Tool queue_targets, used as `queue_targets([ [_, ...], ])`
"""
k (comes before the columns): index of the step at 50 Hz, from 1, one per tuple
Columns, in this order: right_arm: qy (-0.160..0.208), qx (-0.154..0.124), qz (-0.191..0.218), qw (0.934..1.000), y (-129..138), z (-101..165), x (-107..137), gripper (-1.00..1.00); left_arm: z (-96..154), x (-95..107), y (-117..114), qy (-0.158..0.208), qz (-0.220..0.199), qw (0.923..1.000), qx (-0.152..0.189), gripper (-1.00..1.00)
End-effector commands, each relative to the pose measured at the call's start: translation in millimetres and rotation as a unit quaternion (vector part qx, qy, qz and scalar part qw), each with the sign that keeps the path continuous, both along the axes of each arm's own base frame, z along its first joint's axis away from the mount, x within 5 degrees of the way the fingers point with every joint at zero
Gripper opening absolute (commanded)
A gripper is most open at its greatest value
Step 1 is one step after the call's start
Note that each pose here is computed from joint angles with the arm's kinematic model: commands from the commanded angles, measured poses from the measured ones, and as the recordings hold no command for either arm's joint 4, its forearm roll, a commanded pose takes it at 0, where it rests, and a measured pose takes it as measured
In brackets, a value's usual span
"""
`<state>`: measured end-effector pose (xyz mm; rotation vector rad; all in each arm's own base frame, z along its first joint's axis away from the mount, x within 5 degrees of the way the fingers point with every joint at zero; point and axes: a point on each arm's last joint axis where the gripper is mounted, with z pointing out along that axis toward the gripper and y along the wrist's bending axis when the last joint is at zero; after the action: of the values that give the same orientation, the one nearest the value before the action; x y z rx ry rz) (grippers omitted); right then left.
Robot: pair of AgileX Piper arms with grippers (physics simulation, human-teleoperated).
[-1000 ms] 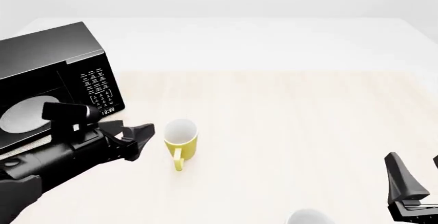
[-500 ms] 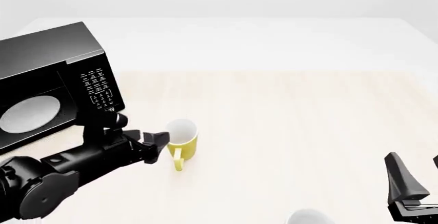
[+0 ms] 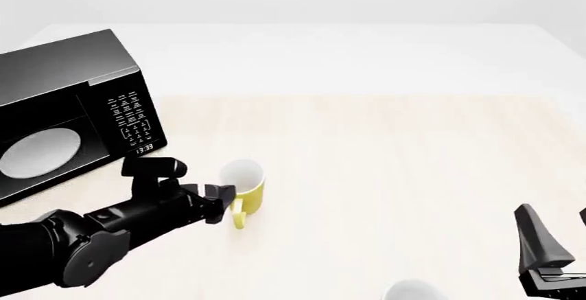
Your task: Put the yellow and white mug in the microwave and close it.
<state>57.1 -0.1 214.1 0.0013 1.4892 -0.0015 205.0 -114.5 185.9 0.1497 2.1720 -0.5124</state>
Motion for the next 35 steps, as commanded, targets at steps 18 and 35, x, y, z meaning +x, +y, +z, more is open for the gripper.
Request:
queue_targets([
  [18, 0.0, 0.0, 0.0, 1.0, 0, 0, 0, 1.0, -34, 9, -17, 0.042, -0.009, 0.9991, 0.004, 1.0],
  [35, 0.0, 0.0, 0.0, 1.0, 0, 0, 0, 1.0, -46, 10, -23, 0.057, -0.018, 0.9981, 0.014, 1.0],
])
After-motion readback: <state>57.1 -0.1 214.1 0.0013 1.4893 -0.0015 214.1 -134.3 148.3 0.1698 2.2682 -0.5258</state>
